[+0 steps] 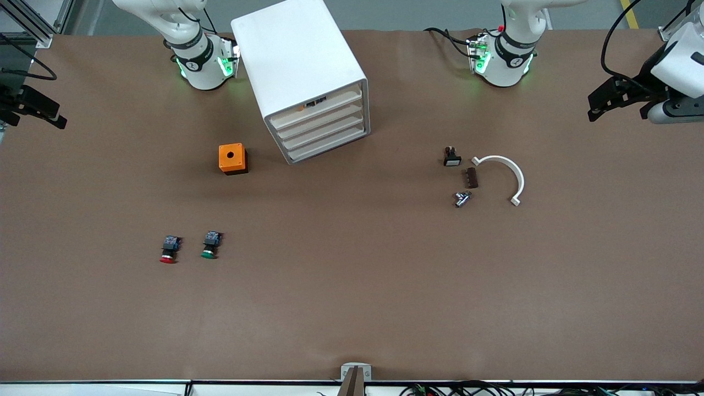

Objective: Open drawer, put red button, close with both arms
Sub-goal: 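Move the left gripper toward the white drawer cabinet's handle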

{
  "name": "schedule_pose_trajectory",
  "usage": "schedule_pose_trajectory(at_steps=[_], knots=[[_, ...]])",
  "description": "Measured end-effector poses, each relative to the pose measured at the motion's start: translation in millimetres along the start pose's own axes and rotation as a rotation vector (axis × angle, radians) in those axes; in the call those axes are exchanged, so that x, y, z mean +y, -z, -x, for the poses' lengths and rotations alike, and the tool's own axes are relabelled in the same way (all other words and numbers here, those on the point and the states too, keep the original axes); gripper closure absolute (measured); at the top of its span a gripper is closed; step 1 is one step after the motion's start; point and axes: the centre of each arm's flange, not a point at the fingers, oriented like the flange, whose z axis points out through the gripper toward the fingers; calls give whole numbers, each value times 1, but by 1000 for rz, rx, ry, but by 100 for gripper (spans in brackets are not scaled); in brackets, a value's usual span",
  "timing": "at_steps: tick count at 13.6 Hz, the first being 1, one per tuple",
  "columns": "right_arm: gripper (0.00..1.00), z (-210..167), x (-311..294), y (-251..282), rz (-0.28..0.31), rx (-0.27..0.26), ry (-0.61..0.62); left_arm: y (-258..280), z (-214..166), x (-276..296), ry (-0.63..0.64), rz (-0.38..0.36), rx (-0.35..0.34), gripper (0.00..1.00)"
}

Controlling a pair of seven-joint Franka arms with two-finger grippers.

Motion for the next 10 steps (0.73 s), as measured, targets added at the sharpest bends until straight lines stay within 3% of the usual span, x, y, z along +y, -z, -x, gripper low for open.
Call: schedule_pose_trajectory(at_steps=[6, 10], knots=[[0, 1, 0, -1, 0, -8, 0, -3, -6, -5, 9, 1, -7, 0], [0, 1, 0, -2, 0, -9, 0, -63, -41, -16, 27, 8, -122, 0]])
